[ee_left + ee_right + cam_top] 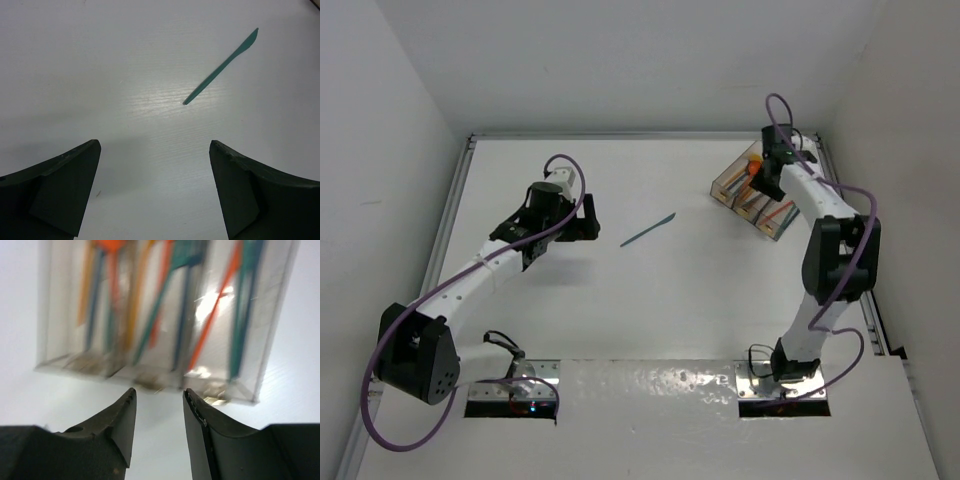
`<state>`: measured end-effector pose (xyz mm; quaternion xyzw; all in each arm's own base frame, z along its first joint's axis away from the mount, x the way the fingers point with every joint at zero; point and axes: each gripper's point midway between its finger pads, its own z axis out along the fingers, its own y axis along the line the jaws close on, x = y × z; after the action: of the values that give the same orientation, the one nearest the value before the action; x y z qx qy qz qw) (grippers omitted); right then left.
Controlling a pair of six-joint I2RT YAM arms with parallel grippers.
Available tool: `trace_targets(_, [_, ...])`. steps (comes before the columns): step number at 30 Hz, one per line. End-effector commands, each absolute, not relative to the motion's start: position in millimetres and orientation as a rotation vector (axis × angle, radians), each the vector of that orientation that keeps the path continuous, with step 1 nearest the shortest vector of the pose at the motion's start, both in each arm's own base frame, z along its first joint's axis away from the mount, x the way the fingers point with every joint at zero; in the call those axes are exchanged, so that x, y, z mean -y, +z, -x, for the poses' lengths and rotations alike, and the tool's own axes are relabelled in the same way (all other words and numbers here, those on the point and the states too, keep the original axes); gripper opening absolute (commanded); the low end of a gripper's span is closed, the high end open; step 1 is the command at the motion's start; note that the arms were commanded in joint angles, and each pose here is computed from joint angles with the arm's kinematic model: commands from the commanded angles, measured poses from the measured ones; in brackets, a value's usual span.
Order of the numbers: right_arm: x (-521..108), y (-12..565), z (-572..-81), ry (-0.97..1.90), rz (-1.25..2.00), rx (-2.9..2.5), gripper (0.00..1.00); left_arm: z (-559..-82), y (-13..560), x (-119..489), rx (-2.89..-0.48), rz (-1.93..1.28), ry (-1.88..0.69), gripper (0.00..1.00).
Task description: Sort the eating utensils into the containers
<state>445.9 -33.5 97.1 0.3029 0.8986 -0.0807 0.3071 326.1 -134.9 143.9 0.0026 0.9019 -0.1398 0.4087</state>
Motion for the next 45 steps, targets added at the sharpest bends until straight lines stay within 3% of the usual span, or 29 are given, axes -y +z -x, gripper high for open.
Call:
trace_targets(1, [-12.4, 133.9, -443.4, -0.152, -0.759, -2.286, 0.43, -336.4, 160.3, 134.4, -2.225, 0.017, -0.365, 0.89])
trace_targets(17, [-252.3, 57.5, -422.3, 0.082, -0.573, -2.515, 0.45, -331.6, 180.6, 117.8, -2.156, 0.101, -0.310, 0.89])
trace_targets(32, [-302.0, -10.2, -401.6, 0.071, -0.600, -2.682, 0.42, -329.5, 185.0, 113.5, -2.140, 0.110, -0.295, 0.89])
trace_targets(37, [-295.3, -28.5, -381.9, 0.012, -0.561, -2.758, 0.27, -329.2, 184.1, 112.8, -2.142, 0.112, -0.290, 0.89])
trace_targets(41, [-277.5, -34.8, -362.4, -0.053, -0.460, -2.805, 0.05, -329.6, 184.1, 113.3, -2.141, 0.111, -0.293, 0.89])
trace_targets(45, [-251.3, -21.3, -354.2, -0.159, -0.306, -2.788, 0.00, -329.8, 183.5, 113.9, -2.142, 0.110, -0.296, 0.89])
